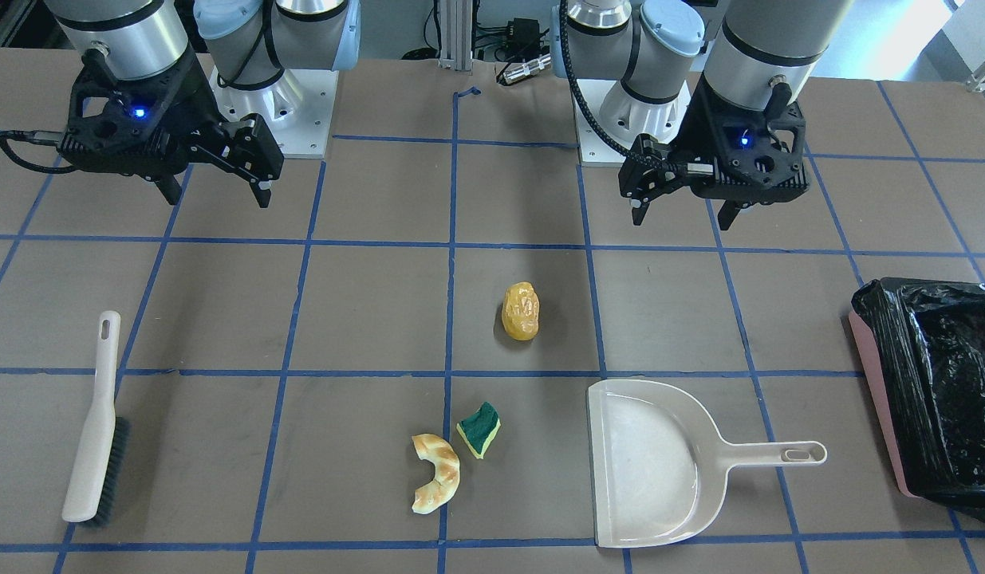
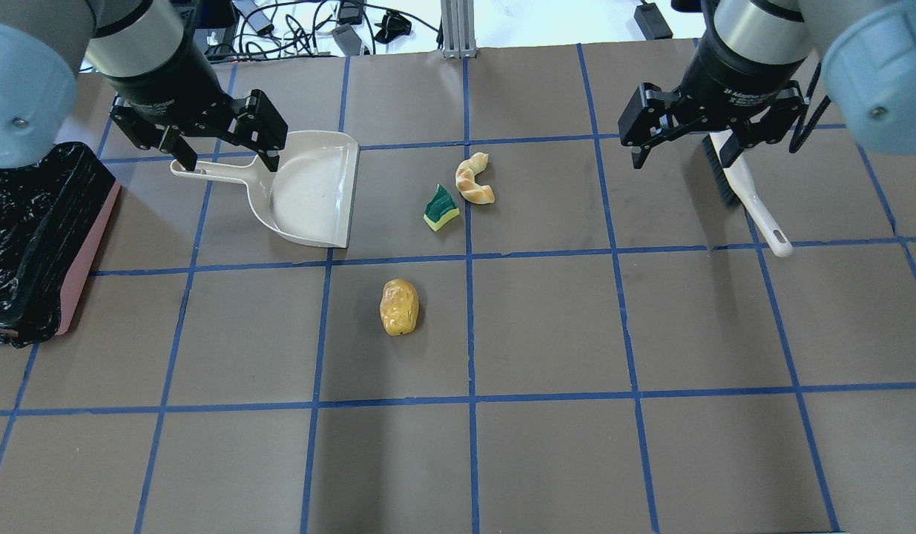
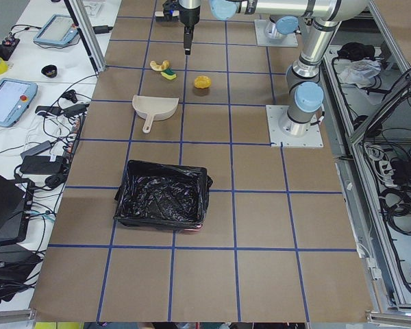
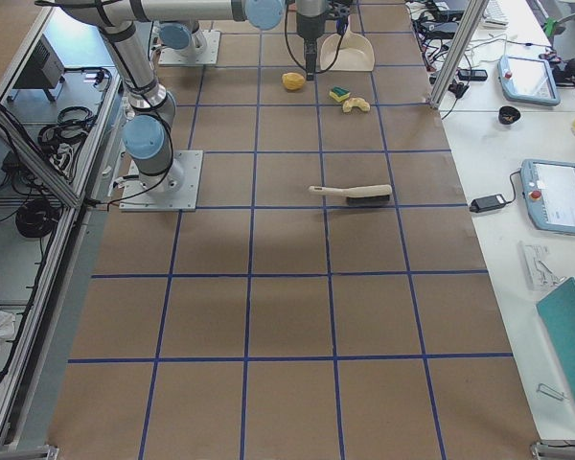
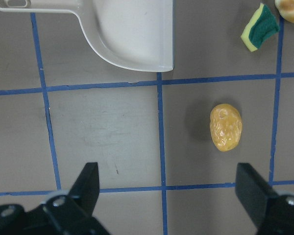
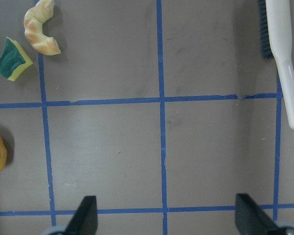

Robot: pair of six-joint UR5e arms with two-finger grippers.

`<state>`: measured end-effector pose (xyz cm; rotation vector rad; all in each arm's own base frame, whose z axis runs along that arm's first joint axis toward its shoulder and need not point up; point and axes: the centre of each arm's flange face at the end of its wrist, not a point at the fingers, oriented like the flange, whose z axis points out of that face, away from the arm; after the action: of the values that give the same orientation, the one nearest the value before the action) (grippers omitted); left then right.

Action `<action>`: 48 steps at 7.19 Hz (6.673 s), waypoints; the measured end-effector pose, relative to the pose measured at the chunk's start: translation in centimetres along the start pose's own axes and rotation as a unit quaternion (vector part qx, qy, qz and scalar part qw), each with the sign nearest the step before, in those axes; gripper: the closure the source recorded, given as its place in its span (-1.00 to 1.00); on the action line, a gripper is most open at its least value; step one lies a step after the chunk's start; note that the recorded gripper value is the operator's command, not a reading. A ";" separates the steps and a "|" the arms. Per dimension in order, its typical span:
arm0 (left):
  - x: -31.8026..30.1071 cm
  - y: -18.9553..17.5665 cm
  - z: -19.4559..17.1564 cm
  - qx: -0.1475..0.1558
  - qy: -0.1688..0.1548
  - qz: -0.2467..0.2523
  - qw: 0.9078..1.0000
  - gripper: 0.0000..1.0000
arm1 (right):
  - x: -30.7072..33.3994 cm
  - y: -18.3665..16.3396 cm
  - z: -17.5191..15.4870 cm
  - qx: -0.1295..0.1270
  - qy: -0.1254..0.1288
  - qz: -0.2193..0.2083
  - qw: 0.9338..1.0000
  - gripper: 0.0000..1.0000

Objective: Sweep and dump trash into bin
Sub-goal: 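Lower the left gripper to the dustpan handle while the right gripper lowers toward the brush, then grasp the beige dustpan handle with the left gripper while the right grasps the white brush, then lift the dustpan with the left gripper while the right lifts the brush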

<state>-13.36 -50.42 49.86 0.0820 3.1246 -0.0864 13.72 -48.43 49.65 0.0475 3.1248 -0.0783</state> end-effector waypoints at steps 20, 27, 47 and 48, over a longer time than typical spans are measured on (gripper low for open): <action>-7.5 -5.4 6.4 0.006 -0.055 -0.396 0.917 -1.00 | 7.8 -4.0 6.6 -0.043 0.010 -0.027 0.999 -0.98; -14.2 -13.0 14.1 0.040 -0.082 -0.632 0.770 -0.82 | 18.0 -6.4 17.5 -0.009 0.036 -0.059 0.998 -0.98; -15.1 -17.3 27.1 0.044 -0.099 -0.724 0.681 1.00 | 22.8 -6.2 26.4 -0.020 0.038 -0.033 0.999 0.38; -15.1 -17.6 27.1 0.053 -0.093 -0.727 0.679 1.00 | 22.8 -6.2 26.4 -0.019 0.039 -0.034 0.999 0.40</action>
<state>1.19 -70.30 24.05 -2.1302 2.0841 -0.2369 -8.90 -55.27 23.24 -0.0565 3.2038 -0.0169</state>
